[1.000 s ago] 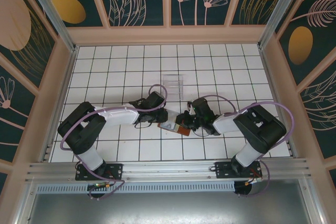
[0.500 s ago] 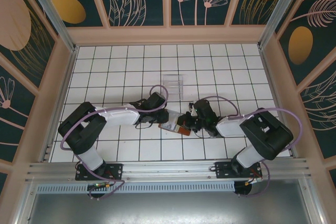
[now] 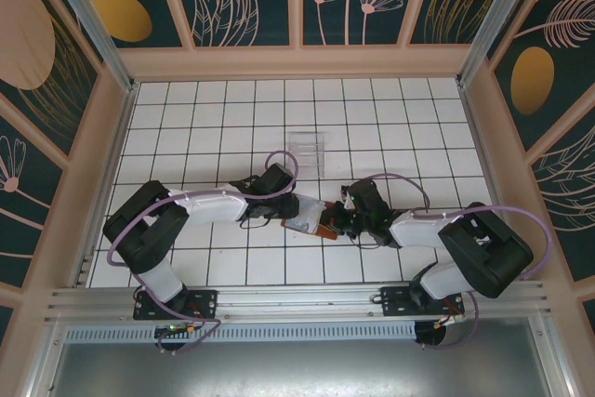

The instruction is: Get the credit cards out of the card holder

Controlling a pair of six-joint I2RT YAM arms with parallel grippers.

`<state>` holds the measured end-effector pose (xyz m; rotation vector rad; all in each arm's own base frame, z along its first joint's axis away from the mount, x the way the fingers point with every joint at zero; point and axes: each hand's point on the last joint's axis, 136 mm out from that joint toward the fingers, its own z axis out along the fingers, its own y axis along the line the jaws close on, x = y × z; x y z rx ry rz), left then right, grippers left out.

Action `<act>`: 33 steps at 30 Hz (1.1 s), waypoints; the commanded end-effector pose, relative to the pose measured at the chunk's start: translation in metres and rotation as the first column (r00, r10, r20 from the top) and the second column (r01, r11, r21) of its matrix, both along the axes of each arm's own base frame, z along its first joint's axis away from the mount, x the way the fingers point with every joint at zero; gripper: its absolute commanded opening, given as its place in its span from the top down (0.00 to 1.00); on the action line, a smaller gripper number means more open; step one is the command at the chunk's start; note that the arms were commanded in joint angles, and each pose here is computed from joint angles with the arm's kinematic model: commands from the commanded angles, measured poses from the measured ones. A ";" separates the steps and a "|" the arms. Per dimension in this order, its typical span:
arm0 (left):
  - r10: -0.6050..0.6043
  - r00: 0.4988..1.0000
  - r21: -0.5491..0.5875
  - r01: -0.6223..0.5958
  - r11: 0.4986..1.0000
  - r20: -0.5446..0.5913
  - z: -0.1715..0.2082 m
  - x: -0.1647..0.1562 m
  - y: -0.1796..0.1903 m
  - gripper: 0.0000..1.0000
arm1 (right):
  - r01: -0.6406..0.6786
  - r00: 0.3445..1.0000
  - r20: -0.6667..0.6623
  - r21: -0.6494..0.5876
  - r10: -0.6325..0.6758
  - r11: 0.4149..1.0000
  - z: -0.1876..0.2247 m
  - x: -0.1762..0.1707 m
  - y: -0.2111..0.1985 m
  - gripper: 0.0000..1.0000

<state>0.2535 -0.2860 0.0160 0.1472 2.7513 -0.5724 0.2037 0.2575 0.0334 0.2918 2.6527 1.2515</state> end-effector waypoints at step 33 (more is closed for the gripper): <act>0.001 0.968 0.254 0.064 0.965 -0.250 -0.066 -0.063 0.060 0.65 | 0.131 0.989 -0.053 -0.061 -0.135 0.989 -0.022 0.002 -0.031 0.97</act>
